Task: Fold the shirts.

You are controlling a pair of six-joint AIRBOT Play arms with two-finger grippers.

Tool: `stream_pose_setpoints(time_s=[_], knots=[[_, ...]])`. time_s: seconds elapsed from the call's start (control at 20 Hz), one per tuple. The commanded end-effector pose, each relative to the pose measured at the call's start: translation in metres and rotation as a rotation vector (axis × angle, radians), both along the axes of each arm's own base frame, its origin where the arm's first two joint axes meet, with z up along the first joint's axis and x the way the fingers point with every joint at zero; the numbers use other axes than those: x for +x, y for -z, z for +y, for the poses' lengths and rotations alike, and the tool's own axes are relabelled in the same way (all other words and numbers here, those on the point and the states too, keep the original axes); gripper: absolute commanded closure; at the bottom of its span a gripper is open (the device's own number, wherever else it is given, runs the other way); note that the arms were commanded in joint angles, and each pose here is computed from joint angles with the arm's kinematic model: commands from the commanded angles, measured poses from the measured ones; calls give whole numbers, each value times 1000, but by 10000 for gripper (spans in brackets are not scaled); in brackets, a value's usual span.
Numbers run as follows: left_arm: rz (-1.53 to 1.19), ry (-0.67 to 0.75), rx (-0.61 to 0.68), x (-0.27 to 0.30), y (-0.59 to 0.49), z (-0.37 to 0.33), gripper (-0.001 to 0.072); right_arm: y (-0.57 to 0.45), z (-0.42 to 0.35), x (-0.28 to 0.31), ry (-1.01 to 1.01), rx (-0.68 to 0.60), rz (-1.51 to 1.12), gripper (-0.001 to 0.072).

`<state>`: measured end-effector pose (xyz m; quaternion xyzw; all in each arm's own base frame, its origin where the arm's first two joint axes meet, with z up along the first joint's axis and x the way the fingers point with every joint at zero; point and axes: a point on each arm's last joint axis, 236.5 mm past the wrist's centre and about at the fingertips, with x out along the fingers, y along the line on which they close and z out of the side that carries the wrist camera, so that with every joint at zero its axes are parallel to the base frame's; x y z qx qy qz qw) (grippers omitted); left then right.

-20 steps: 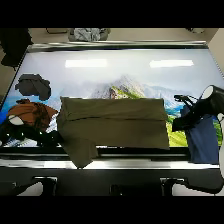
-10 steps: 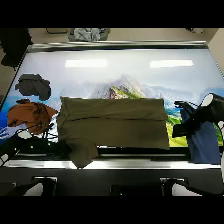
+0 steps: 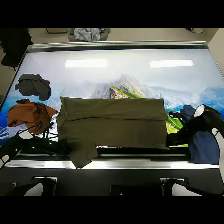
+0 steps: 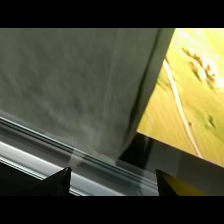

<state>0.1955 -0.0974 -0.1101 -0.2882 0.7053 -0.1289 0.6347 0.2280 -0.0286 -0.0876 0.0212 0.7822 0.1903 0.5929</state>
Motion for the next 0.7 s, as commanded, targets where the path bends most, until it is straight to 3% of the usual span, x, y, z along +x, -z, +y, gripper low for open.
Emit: stream_pose_setpoints(time_s=[0.0,0.1,0.25,0.3,0.35,0.4,0.65], knots=[[-8,2,8,1,1,2,679,11,15,11,76,36,-50,89],[-10,2,9,1,1,2,679,17,19,9,120,37,-39,111],[-29,17,10,3,-1,2,679,24,23,-5,140,40,10,208],[-31,16,10,4,-1,2,679,25,23,-7,141,40,14,351],[-31,16,10,4,-1,2,679,25,23,-5,144,37,8,561],[-34,17,10,4,-2,2,680,25,22,-4,144,36,3,672],[-296,20,56,57,-66,11,682,-10,13,33,51,44,-125,674]])
